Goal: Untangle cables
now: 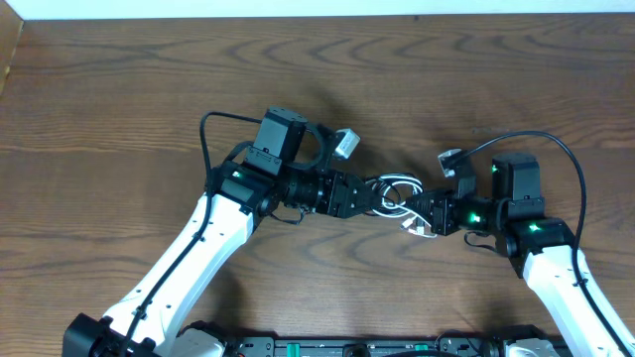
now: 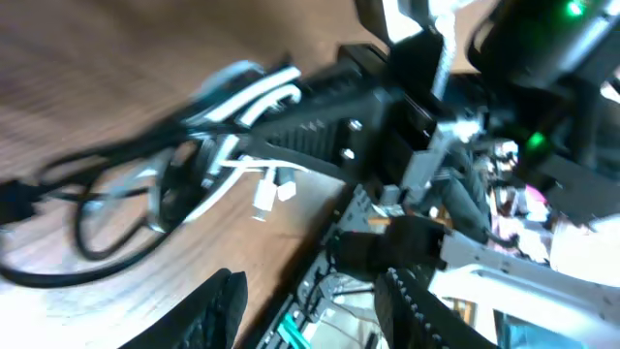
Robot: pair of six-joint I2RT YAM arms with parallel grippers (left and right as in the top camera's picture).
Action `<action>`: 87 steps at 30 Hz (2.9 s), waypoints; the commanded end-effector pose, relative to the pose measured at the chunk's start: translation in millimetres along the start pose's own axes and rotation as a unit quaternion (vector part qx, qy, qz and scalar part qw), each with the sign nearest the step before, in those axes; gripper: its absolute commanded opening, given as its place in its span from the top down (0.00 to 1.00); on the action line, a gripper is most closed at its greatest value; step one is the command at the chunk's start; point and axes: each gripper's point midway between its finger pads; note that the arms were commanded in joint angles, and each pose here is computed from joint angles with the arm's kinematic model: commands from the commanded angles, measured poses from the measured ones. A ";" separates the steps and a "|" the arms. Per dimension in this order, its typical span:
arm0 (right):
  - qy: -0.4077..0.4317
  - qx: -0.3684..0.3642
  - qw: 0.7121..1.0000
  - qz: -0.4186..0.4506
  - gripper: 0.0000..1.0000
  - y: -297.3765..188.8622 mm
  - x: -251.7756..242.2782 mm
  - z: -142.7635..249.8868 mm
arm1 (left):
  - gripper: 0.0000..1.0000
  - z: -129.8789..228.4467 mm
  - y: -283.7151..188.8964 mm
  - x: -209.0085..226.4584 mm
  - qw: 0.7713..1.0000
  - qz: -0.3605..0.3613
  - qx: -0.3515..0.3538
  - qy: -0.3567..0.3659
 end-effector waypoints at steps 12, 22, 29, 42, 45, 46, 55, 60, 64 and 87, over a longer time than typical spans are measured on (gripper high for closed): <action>0.006 0.031 0.994 -0.106 0.99 -5.8 41.0 4.5 | 0.42 -1.6 -6.9 44.9 0.989 -0.138 -0.016 -0.047; 0.293 0.051 0.948 -0.117 0.99 -7.7 50.5 -6.3 | 0.42 10.7 -7.1 56.7 0.981 -0.185 0.002 -0.053; 0.329 0.088 0.928 -0.149 0.99 -12.5 65.3 -1.3 | 0.42 0.8 -7.8 58.7 0.981 -0.192 -0.014 -0.033; 0.313 0.118 0.918 -0.216 0.99 -25.2 95.3 -9.4 | 0.50 -20.5 -21.6 78.3 0.964 -0.251 -0.070 -0.054; 0.309 0.117 0.918 -0.218 0.99 -25.7 96.3 -10.0 | 0.50 -23.2 -37.3 92.1 0.949 -0.285 -0.096 -0.096; 0.308 0.118 0.918 -0.219 0.99 -25.9 96.7 -9.7 | 0.49 -23.7 -42.1 95.7 0.945 -0.291 -0.103 -0.110; 0.279 0.116 0.921 -0.245 0.99 -32.0 108.4 -16.5 | 0.49 -41.4 -37.6 70.7 0.943 -0.172 -0.147 -0.243; 0.279 0.119 0.921 -0.246 0.99 -32.5 109.1 -15.7 | 0.50 -34.4 -54.7 80.9 0.916 -0.150 -0.152 -0.340; 0.278 0.122 0.920 -0.248 0.99 -32.9 109.7 -15.0 | 0.50 -31.2 -73.1 95.9 0.900 -0.159 -0.166 -0.370; 0.264 0.126 0.921 -0.257 0.99 -35.6 113.9 -14.6 | 0.49 -66.2 -21.0 31.1 0.944 0.054 -0.092 -0.314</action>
Point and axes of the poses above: each gripper's point midway between its finger pads, its own y axis out along the fingers, its own x axis along the line the jaws close on, z = x × y, and after that the axes turned 11 degrees about y, right-handed
